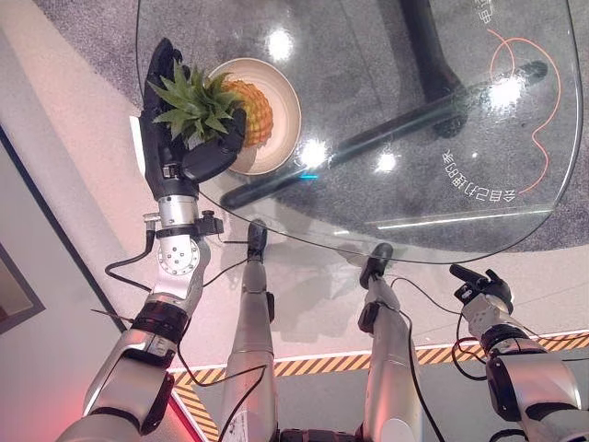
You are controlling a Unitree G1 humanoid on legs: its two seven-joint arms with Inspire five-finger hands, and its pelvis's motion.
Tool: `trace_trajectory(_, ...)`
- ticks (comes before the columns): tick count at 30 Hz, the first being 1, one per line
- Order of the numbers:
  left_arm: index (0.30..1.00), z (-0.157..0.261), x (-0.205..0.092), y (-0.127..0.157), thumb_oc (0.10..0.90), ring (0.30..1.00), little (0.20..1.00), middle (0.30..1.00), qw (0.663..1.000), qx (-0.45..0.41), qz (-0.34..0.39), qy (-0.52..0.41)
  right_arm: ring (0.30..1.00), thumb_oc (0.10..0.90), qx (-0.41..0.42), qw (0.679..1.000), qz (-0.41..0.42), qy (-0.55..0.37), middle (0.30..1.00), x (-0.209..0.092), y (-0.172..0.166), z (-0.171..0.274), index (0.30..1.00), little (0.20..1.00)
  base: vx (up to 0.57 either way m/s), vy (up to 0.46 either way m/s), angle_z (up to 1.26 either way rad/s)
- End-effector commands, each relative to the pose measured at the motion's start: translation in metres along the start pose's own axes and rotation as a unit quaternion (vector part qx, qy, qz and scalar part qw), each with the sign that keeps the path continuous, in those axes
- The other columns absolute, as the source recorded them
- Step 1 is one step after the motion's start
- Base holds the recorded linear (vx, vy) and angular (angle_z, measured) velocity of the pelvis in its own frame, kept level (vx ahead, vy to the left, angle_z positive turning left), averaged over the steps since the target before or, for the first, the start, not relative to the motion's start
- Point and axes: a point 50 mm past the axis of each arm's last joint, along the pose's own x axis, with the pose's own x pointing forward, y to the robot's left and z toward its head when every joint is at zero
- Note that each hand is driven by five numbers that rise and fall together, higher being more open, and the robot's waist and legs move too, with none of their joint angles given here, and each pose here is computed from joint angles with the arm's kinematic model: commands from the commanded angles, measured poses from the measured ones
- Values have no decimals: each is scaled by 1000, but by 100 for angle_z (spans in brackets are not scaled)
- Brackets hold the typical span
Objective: Pick up the fruit to the plate
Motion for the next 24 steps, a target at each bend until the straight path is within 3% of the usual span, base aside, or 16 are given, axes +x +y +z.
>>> trace_trajectory(1,900,37,14,-4,800,900,900,900,993,-19,-14,-114,900,800,31,998,-26,-55,900,4,-17,36,900,900,0,0,0)
trace_trajectory(9,900,50,16,-9,800,900,900,900,988,-28,-29,-146,900,800,33,998,-29,-55,900,5,-21,35,900,900,0,0,0)
trace_trajectory(24,900,33,10,0,800,900,900,900,995,14,-7,-100,900,800,27,998,-29,-52,900,6,-25,34,900,900,-2,2,0)
